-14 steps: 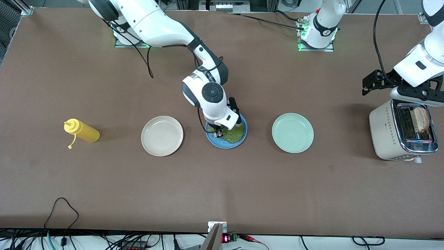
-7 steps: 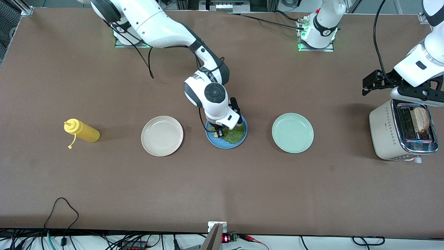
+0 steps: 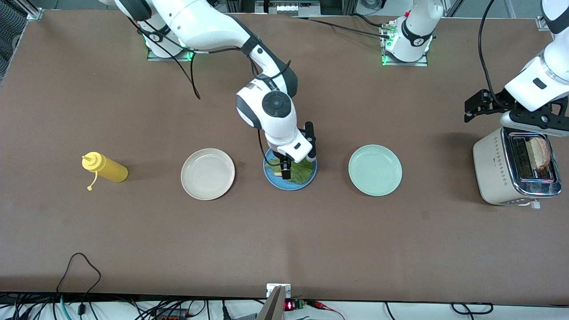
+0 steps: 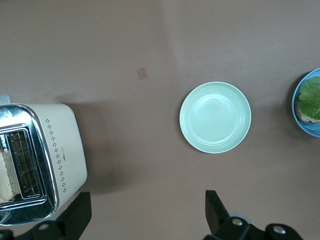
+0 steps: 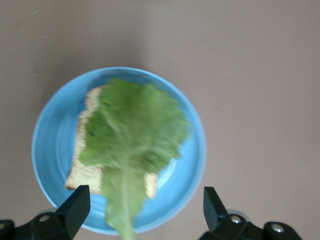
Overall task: Make sandwich in blue plate with both arms
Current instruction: 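Withdraw the right gripper from the plate toward the yellow bottle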
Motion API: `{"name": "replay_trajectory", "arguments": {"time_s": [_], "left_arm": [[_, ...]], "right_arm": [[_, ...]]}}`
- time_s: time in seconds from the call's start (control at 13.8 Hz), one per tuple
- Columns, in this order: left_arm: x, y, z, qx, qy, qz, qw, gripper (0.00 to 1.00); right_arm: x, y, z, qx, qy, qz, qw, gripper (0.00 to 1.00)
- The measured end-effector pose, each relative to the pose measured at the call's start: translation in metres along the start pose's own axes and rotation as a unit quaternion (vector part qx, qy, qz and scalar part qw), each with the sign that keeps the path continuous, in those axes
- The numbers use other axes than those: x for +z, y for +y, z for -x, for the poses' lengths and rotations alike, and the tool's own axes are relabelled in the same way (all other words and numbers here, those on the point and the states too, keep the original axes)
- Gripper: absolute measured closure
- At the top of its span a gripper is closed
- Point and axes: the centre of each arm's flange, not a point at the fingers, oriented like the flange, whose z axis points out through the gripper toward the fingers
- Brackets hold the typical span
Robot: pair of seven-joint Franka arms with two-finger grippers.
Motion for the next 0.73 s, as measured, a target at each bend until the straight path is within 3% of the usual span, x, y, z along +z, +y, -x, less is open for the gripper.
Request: {"name": "replay_trajectory", "arguments": {"time_s": [0.15,0.29,0.58,0.73], "left_arm": [[0.000,0.000,0.000,0.000,0.000,0.000,1.000,0.00],[0.000,0.001,0.000,0.001,0.000,0.000,1.000,0.00],[0.000,0.002,0.000,0.002,0.000,0.000,1.000,0.00],[-0.001,0.003,0.000,0.002,0.000,0.000,1.000,0.00]], "right_arm": [[-0.030,0.046,0.051,0.054,-0.006,0.011,0.998,0.00],[-0.057,0.095,0.126,0.115,-0.017,0.017,0.993,0.00],[-0.109,0.159,0.296,0.235,-0.049,0.006,0.971,0.00],[-0.134,0.168,0.357,0.276,-0.061,-0.003,0.959,0.00]]}}
